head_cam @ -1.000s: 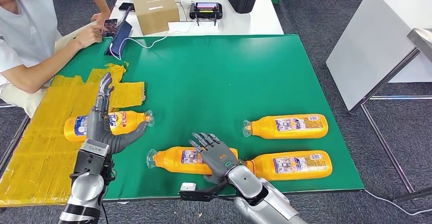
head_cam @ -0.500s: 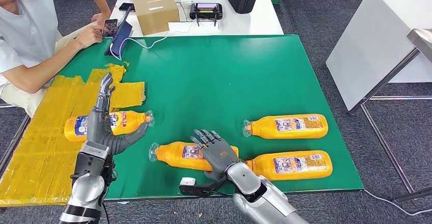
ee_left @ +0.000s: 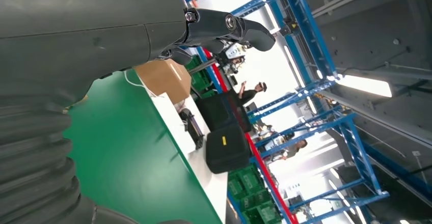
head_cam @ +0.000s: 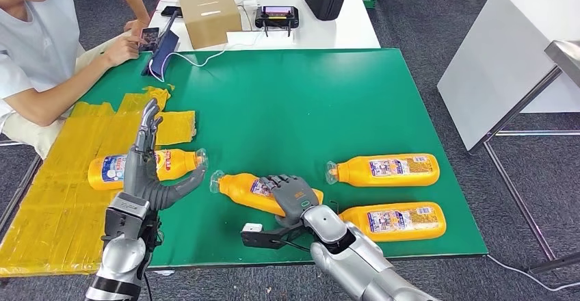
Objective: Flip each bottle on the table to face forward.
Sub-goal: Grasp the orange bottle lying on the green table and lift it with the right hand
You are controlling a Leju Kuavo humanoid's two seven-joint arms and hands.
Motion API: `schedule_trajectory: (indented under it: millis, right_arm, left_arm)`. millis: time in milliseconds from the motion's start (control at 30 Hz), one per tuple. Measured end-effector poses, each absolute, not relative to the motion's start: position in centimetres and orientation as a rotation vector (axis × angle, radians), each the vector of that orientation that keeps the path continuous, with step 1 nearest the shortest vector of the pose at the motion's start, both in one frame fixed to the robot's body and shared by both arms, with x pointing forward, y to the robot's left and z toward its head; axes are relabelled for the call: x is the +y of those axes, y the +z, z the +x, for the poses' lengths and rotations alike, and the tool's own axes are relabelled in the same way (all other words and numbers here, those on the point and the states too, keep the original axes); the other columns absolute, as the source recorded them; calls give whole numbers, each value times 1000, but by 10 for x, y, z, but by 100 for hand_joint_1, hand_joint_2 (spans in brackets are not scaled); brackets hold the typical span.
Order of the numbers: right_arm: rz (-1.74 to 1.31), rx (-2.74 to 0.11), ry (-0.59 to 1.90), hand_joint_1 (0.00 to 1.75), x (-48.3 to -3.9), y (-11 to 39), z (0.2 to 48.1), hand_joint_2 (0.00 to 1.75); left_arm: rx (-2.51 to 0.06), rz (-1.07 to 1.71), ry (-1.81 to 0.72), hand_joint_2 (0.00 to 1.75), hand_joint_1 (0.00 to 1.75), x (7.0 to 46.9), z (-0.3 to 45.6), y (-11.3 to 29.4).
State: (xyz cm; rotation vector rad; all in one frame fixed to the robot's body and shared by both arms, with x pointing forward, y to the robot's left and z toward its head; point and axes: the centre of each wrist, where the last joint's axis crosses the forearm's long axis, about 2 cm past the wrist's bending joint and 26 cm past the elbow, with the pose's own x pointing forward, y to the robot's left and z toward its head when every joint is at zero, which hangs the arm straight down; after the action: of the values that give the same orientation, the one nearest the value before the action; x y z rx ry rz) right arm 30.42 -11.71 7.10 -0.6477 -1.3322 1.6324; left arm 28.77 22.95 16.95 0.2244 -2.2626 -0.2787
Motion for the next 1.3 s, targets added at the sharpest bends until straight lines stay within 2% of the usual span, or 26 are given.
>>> schedule_trajectory:
  millis: [633, 1033, 1300]
  right_arm:
    - [-644, -1329, 1585, 175, -116, 73, 311, 175]
    - [-713, -1554, 1270, 175, -120, 77, 297, 175]
    - [-717, -1588, 1205, 175, -123, 82, 293, 175]
  left_arm:
    - [-2268, 187, -271, 175, 0, 223, 286, 170]
    - [-2272, 182, -280, 175, 0, 222, 284, 171]
    - [-2277, 177, -282, 175, 0, 222, 283, 173]
